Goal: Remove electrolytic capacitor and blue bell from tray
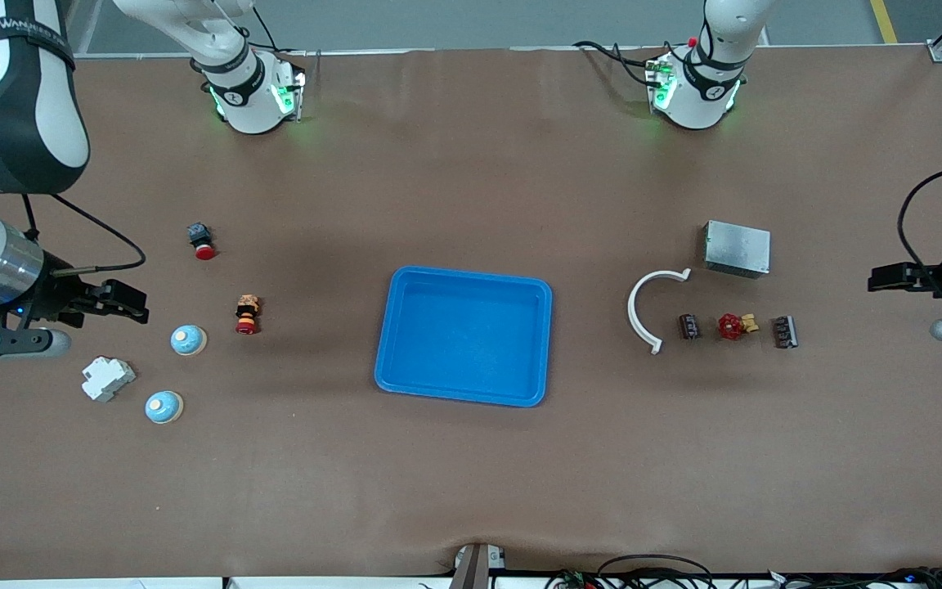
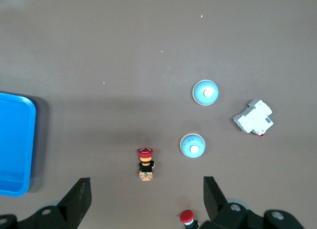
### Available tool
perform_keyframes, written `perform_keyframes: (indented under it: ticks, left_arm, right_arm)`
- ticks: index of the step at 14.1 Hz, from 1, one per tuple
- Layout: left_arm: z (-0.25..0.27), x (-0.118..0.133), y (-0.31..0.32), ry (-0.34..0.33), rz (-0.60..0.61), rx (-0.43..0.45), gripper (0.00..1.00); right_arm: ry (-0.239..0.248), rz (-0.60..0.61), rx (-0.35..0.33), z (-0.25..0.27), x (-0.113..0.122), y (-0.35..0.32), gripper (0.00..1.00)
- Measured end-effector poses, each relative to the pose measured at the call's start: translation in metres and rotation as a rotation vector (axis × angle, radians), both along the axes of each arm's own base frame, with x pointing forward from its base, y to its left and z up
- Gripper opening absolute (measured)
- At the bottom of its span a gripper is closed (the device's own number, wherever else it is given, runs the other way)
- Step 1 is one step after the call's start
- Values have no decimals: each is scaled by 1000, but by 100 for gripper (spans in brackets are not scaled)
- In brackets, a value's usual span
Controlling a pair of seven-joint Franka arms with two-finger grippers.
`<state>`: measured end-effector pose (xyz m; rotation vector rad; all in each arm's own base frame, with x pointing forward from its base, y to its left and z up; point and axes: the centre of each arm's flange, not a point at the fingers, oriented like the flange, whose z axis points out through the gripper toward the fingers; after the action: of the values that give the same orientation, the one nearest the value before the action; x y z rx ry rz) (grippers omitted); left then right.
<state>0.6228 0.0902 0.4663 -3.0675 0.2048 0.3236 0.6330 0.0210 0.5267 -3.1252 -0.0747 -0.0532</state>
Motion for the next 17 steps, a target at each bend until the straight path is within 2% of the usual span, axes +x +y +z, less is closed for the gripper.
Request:
perform_keyframes:
  ticks: [3,7,11,17]
  left_arm:
    - [7,5,-24,-7,0,10,100]
    - [28,6,-41,-45,36,-27,100]
    - [59,0,-61,-104,58,-71,100]
    - [103,-9,-119,-225,38,-58,100]
  right_arm:
    - [-13,-12,0,36,-20,-3,100]
    - [-3,-120,3,76,-46,-8,100]
    - [-12,-152,7,81,-47,-42,100]
    - [-27,-104,8,96,-54,-56,100]
